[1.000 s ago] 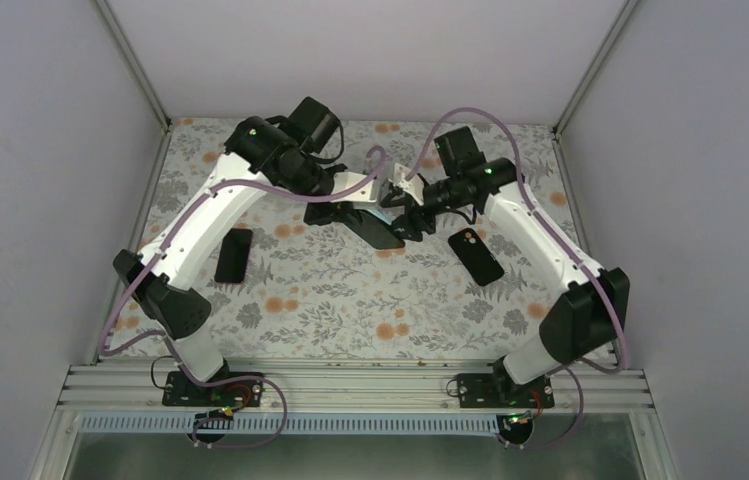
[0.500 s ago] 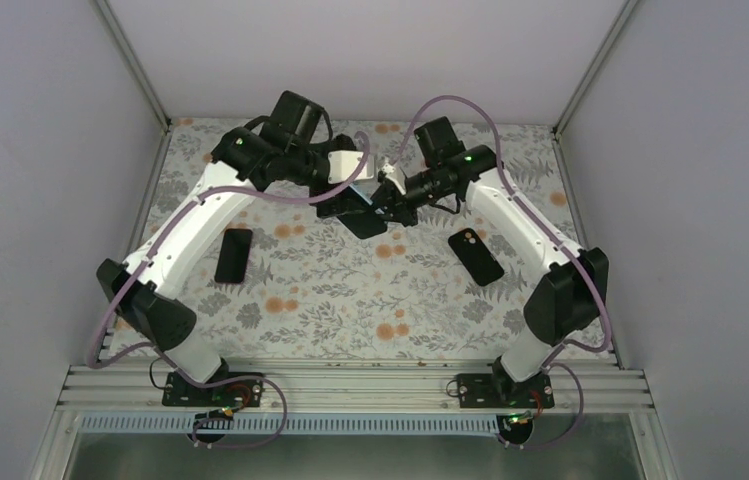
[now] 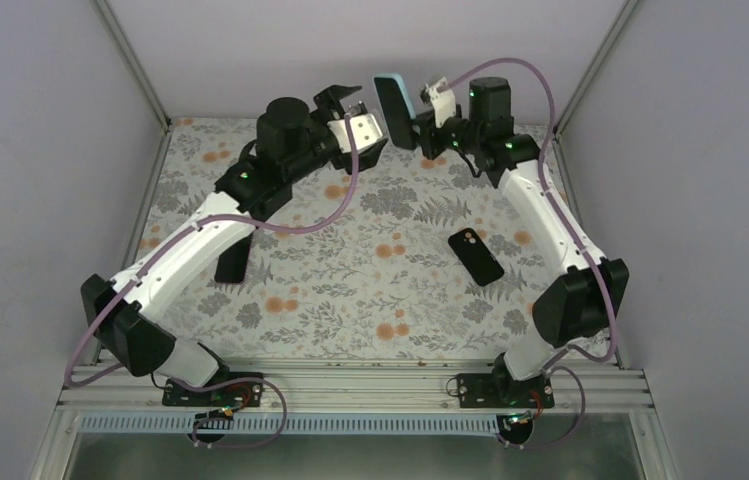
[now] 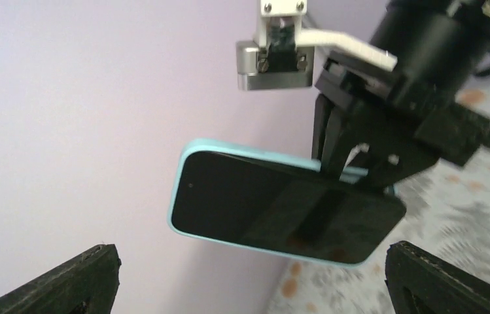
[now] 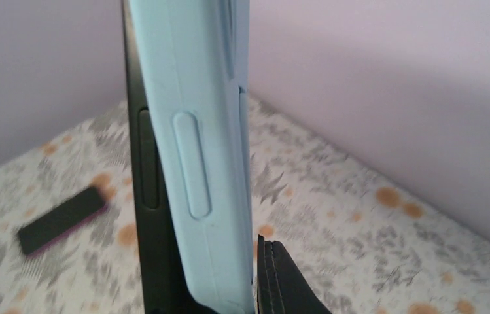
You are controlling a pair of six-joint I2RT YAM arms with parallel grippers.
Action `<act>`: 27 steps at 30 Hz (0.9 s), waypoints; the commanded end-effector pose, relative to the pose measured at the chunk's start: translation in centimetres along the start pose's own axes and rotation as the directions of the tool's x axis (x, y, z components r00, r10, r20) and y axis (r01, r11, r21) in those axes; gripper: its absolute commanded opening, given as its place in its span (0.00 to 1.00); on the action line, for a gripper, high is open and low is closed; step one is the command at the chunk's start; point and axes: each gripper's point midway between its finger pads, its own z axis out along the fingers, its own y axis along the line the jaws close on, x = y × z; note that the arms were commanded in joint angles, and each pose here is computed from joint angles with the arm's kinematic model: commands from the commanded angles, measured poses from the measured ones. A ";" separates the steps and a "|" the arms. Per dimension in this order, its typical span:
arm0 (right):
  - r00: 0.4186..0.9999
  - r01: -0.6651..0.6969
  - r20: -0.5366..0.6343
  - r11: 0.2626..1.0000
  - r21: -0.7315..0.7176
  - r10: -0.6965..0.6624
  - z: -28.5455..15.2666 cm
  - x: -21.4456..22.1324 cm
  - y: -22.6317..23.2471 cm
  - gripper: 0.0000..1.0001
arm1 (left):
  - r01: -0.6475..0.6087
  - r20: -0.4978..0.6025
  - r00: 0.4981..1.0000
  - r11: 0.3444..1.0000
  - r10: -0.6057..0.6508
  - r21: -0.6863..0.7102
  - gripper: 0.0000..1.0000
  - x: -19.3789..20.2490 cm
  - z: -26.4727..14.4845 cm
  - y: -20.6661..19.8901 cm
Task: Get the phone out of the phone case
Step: Remove the phone case from the phone.
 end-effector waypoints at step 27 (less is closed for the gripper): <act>0.950 -0.083 0.306 0.995 0.054 0.063 0.5 -13.4 -2.1 0.03 | 0.241 0.124 0.969 0.922 -0.213 -0.302 1.00 1.0 8.1 5.0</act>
